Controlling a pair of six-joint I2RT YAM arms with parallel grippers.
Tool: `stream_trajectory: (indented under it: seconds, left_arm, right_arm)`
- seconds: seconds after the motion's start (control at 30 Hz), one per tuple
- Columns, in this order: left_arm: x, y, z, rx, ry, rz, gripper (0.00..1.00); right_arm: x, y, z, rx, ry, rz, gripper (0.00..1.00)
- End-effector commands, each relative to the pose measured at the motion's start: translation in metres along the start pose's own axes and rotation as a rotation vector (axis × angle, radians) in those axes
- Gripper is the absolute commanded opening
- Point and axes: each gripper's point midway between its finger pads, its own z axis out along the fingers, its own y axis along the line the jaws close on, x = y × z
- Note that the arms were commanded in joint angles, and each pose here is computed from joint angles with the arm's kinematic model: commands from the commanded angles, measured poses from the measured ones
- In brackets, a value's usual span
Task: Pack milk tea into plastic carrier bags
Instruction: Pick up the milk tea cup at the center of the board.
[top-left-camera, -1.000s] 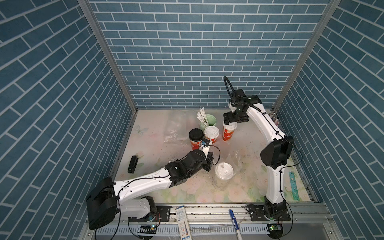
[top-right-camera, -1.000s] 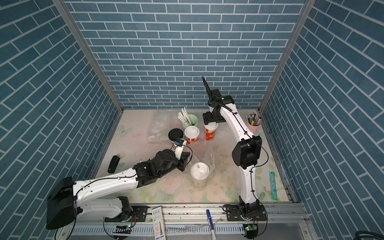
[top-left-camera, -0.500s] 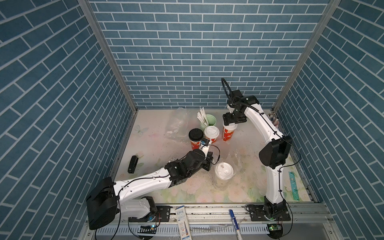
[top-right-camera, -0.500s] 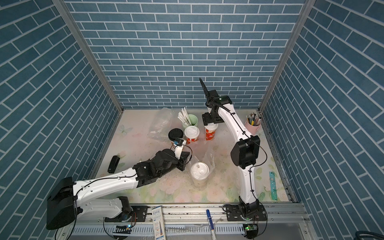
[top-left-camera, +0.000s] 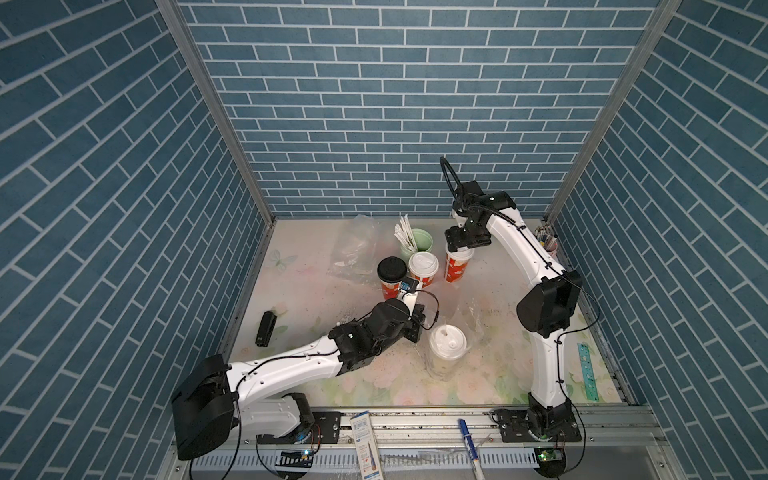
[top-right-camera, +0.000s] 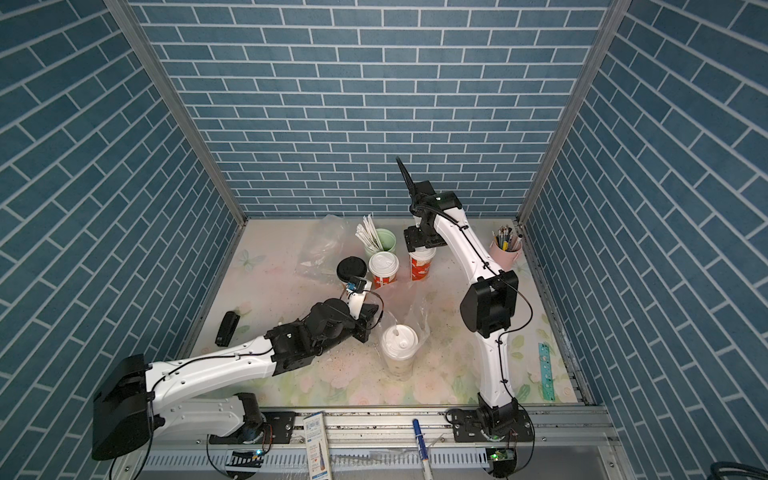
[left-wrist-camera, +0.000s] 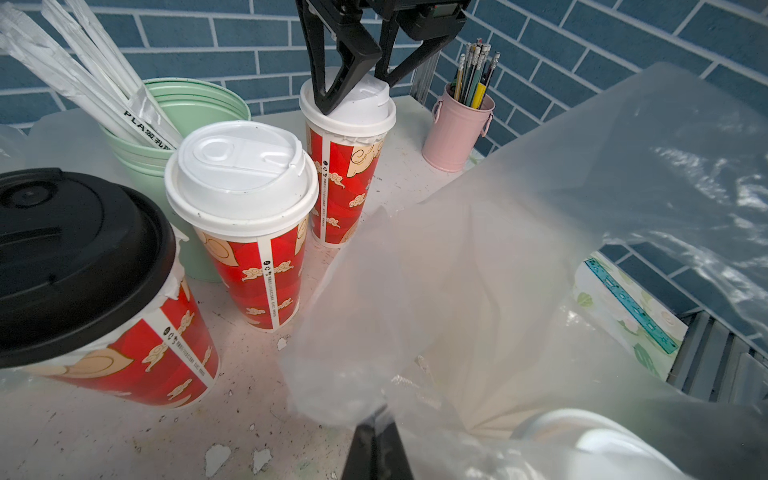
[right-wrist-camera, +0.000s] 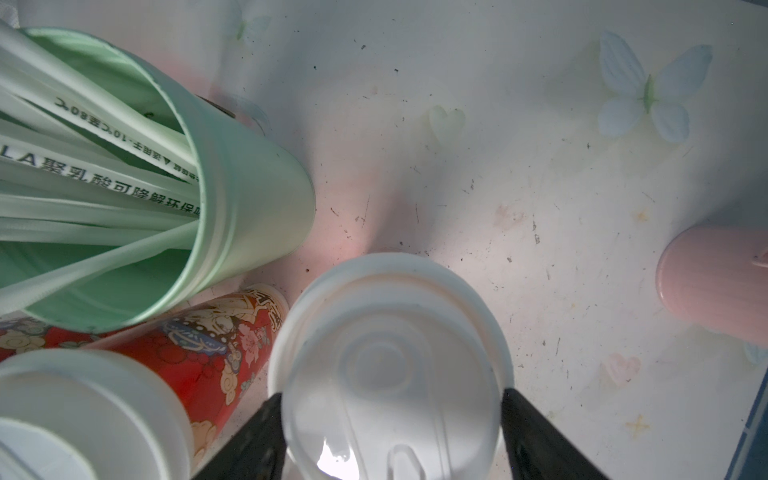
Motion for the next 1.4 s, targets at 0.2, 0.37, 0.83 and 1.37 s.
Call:
stream_trajectory:
  seconds: [0.2,0.37,0.83,1.37]
  left_arm:
    - [-0.003,0.003,-0.003,-0.004,-0.015,0.004,0.00]
    - [-0.003,0.003,-0.003,-0.004,-0.015,0.003,0.00]
    - [-0.007,0.002,-0.003,-0.009,-0.010,0.006,0.00]
    - [-0.017,-0.003,-0.006,-0.002,0.008,0.018,0.00]
  right_arm:
    - [0.009,0.002,0.011,0.004,0.047,-0.038,0.76]
    - [0.012,0.002,0.016,0.002,0.064,-0.036,0.76]
    - [0.004,-0.011,-0.037,0.053,-0.063,-0.025,0.63]
    - [0.033,0.007,-0.188,-0.024,-0.339,-0.077,0.60]
